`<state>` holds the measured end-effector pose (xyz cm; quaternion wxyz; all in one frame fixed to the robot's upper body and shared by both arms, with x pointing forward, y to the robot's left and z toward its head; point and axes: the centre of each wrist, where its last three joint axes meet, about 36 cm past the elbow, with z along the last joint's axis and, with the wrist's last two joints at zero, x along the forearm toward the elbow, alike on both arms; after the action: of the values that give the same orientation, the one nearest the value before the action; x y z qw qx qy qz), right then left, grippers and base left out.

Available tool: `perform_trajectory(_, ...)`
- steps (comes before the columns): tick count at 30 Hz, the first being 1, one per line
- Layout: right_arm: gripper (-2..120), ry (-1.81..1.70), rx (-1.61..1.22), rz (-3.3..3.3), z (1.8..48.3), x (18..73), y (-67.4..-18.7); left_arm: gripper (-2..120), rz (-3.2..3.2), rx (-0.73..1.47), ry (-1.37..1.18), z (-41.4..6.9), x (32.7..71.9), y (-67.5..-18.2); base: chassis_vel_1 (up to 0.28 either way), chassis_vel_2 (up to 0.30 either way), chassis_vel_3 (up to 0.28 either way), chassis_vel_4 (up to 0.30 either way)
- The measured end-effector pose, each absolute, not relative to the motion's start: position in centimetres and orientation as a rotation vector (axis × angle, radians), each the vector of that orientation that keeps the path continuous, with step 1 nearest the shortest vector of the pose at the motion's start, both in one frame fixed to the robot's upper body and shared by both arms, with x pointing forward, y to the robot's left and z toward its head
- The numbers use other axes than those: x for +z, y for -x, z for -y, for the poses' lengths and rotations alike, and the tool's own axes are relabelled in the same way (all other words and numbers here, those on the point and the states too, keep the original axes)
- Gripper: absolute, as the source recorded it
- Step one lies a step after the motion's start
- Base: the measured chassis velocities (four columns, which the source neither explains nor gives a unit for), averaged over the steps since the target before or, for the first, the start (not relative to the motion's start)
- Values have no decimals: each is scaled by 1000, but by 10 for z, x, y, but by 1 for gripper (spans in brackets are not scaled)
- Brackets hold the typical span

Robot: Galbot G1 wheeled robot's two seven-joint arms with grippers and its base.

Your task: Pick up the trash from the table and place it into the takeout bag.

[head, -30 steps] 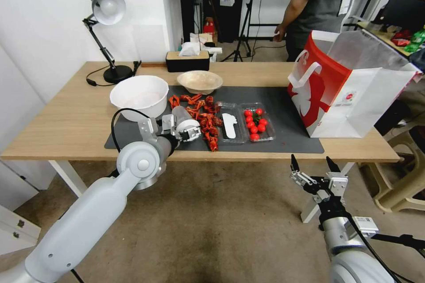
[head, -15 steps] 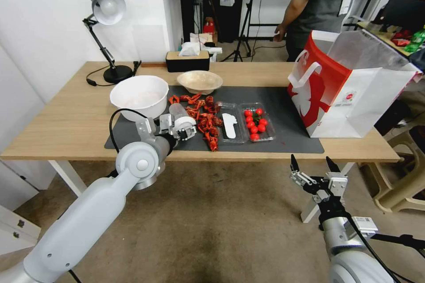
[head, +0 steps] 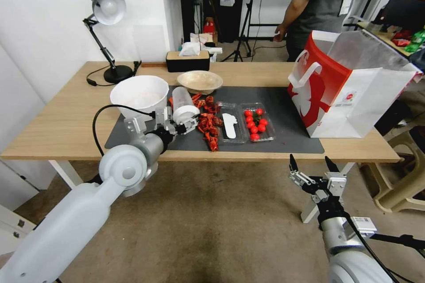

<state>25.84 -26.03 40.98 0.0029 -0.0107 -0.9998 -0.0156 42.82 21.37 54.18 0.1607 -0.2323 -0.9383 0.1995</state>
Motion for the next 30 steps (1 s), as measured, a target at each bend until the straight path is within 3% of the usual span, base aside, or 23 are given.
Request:
perform_trajectory(8,100,52,-42,3140,257,414,-251,71,2764,558,1082,-180,567,-476,0,0,0,0)
perform_trajectory(20,100,87,-25,3151,254,418,-244,71,2751,524,1282,-90,597,-555,0,0,0,0)
perform_trajectory(30,100,115,-24,3158,253,419,-241,71,2689,428,1645,40,627,-609,0,0,0,0)
